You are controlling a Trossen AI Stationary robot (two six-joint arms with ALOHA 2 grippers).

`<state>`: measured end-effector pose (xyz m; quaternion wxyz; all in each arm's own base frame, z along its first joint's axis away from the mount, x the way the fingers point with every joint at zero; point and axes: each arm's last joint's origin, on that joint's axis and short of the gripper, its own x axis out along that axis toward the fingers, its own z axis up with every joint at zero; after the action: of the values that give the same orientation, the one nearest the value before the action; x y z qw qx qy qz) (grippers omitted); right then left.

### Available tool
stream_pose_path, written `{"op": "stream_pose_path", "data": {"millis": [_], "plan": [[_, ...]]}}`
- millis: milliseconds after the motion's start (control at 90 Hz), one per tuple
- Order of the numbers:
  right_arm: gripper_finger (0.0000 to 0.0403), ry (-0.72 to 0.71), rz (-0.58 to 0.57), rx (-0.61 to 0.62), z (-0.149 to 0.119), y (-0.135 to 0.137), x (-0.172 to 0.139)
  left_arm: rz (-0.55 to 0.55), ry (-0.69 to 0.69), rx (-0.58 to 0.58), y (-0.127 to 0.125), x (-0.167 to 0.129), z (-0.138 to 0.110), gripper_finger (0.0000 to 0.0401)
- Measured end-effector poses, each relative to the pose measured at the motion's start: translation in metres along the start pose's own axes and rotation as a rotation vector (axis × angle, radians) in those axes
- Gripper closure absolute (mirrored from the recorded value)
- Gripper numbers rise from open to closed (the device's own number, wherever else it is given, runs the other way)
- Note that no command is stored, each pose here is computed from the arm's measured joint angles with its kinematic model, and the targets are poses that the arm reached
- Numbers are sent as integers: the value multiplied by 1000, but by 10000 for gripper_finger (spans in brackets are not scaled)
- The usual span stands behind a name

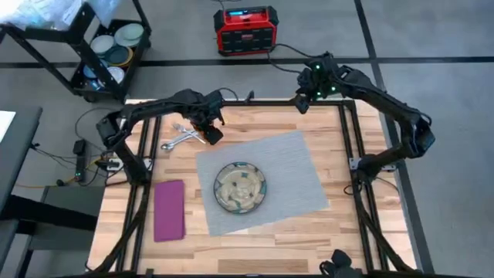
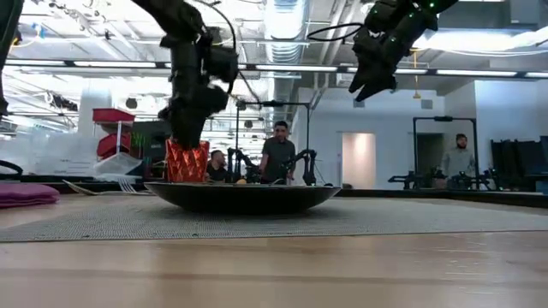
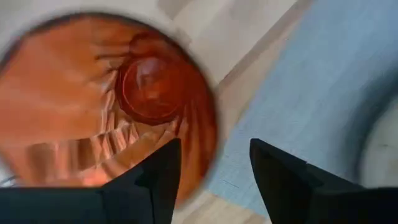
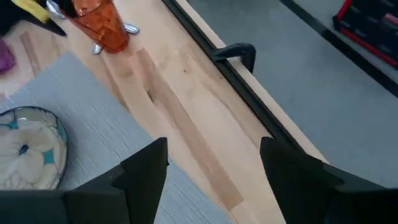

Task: Set table place
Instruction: Put the orange cup on the placemat to the top right of the plate

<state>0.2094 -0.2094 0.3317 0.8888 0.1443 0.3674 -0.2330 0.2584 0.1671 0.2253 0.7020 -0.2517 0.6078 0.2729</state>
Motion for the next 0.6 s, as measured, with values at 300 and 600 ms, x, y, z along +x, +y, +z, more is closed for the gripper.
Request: {"op": "stream_pose_path", "data": {"millis": [300, 600], "plan": [[170, 55, -16, 92, -24, -11, 16, -22, -145, 53, -9, -1, 12, 390], [227, -21, -76, 157, -26, -28, -4, -156, -452, 154, -31, -62, 72, 400]]}}
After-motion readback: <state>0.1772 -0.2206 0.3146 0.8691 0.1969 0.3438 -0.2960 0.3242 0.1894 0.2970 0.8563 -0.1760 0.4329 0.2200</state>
